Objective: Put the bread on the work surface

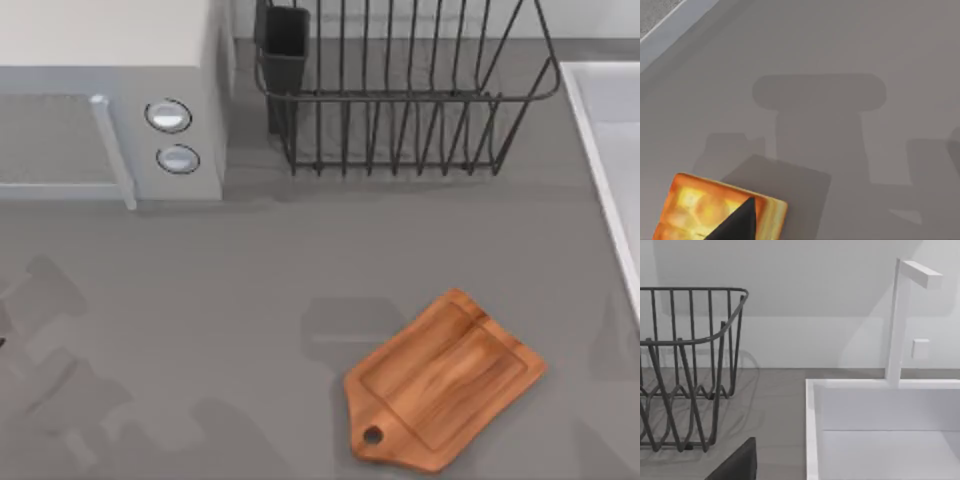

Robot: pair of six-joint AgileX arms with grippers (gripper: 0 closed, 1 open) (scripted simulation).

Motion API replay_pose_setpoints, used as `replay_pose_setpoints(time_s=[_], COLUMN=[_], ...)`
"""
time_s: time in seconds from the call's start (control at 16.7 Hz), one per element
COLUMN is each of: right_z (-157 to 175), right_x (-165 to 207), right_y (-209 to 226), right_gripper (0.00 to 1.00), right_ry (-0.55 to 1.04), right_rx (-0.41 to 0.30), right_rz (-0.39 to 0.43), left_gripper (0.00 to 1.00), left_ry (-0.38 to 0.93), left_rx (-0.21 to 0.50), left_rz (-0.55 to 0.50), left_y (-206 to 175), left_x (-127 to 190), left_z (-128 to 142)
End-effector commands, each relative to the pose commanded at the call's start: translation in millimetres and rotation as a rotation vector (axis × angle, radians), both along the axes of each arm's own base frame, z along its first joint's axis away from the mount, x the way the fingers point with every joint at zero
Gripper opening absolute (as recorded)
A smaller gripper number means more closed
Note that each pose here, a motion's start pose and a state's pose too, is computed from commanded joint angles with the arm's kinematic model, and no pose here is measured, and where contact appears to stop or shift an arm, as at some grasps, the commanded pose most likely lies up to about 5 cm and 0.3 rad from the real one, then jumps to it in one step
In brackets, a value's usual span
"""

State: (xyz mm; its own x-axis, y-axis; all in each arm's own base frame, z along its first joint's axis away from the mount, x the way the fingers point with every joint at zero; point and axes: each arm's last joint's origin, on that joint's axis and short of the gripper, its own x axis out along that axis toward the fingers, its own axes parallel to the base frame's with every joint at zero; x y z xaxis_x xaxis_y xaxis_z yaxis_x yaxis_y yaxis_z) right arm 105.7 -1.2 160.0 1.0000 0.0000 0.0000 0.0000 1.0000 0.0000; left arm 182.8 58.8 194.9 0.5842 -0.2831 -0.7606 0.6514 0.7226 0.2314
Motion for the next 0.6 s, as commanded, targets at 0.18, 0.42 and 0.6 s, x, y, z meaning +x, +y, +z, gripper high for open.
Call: replay_pose_setpoints(time_s=[0.18, 0.42, 0.6], right_z=[0.0, 0.0, 0.0], right_x=[0.0, 0.0, 0.0], right_y=[0.0, 0.0, 0.0], right_gripper=[1.00, 1.00, 1.00], right_ry=[0.000, 0.000, 0.000], right_rx=[0.000, 0.000, 0.000], right_rz=[0.000, 0.000, 0.000], left_gripper=[1.00, 1.00, 1.00], left_ry=[0.100, 0.088, -0.001], left_rx=[-0.094, -0.294, -0.435], left_rz=[-0.180, -0.340, -0.381], left_y=[36.6, 94.1, 134.7], left_x=[28.4, 54.9, 62.1], left_z=[-11.5, -46.1, -81.2])
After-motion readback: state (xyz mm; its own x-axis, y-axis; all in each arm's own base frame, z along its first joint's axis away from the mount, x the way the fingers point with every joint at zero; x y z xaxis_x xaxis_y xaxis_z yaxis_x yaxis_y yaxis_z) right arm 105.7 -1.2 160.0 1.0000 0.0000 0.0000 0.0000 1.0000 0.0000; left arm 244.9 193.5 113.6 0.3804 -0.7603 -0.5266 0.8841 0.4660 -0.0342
